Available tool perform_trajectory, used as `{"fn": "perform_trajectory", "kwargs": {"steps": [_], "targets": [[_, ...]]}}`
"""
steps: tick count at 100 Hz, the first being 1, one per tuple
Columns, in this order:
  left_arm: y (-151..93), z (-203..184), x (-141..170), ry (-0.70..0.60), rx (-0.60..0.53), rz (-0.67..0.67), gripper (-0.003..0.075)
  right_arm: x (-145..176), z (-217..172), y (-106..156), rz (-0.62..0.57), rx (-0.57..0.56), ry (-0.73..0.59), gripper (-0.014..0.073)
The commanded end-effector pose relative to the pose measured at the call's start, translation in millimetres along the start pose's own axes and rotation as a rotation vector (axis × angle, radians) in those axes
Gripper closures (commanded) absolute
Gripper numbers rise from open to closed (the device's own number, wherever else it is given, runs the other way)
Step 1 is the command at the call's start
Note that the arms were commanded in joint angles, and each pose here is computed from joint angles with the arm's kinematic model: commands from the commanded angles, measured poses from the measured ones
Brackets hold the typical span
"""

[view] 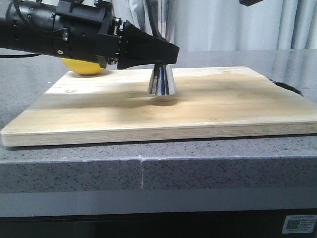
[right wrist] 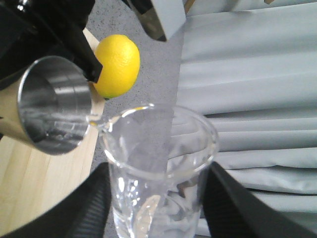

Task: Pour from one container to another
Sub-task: 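Continue pouring from the beaker into the jigger cup with the right gripper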

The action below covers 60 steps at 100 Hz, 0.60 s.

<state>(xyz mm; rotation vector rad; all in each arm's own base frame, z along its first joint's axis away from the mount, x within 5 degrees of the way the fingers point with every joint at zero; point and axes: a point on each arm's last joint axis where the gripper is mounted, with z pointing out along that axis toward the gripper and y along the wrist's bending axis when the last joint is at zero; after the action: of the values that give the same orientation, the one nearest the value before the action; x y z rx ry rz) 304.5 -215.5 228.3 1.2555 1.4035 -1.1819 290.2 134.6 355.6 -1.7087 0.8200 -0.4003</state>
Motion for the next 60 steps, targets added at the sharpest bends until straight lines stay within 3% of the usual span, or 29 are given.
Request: {"fn": "perform_trajectory", "kwargs": {"steps": [1,60], "targets": [[-13.6,-3.6,-37.4,-0.148,0.068,0.051,0.0739,-5.1,-14.7,-21.6,-0.054,0.076,0.029,0.0286],[-13.6,-3.6,-37.4,-0.148,0.068,0.051,0.0739,-5.1,-14.7,-21.6,-0.094,0.075,0.031,0.0286]]}}
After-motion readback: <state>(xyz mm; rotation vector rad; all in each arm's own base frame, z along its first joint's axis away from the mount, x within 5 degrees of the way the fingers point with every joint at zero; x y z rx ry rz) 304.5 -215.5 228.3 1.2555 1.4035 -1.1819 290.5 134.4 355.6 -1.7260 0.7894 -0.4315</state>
